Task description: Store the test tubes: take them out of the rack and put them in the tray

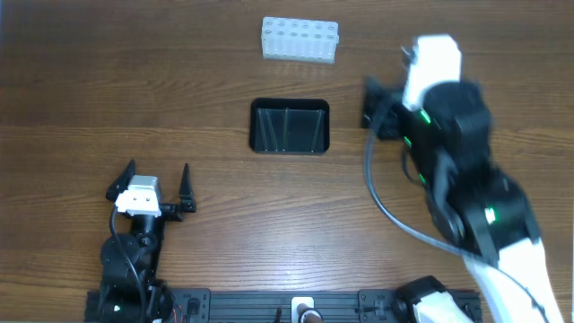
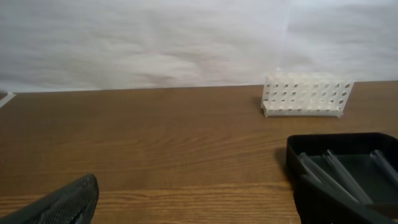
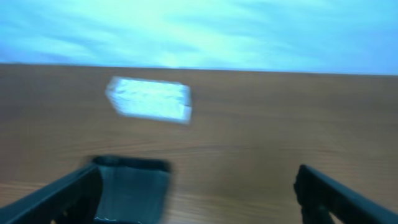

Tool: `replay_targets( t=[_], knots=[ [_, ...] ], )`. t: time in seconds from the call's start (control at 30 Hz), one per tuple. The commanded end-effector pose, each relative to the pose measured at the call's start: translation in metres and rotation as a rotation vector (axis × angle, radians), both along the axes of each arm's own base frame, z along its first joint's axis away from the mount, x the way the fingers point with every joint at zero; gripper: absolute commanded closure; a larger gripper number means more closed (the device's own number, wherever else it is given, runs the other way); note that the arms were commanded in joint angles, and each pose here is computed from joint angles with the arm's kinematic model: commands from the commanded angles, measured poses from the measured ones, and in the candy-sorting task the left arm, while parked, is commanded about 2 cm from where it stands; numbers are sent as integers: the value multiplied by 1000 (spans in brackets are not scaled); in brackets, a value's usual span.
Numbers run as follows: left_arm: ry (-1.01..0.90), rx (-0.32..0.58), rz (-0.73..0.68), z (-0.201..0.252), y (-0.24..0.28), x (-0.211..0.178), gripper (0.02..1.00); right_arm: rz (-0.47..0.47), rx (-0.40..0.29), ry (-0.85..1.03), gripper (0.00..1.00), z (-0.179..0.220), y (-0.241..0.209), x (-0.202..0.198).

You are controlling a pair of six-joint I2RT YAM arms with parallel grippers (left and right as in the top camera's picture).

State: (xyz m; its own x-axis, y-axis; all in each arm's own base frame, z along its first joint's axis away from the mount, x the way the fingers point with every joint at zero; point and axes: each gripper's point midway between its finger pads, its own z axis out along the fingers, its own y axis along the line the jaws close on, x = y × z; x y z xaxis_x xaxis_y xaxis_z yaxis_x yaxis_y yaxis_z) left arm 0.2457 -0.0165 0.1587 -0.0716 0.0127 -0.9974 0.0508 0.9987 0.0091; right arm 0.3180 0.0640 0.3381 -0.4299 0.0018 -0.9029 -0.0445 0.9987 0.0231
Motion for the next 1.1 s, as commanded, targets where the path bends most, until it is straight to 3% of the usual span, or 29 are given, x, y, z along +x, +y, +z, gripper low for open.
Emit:
replay_targets(
  t=[0.03, 0.17, 0.33, 0.53, 0.87, 1.1],
  knots=[
    [-2, 13, -9, -1, -1, 0, 18, 63, -22, -38, 9, -50, -20, -28],
    [-2, 13, -10, -1, -1, 0, 18, 132, 23, -190, 9, -80, -16, -46],
    [-2, 13, -9, -1, -1, 0, 18, 95, 43, -329, 7, -111, -27, -56],
    [-2, 13, -9, -1, -1, 0, 18, 90, 51, -483, 9, -108, -30, -69],
    [-2, 13, -9, -1, -1, 0, 18, 38, 70, -614, 9, -119, -43, -76],
    [-2, 13, -10, -1, -1, 0, 20, -48, 44, -588, 9, -128, -64, -74]
  ],
)
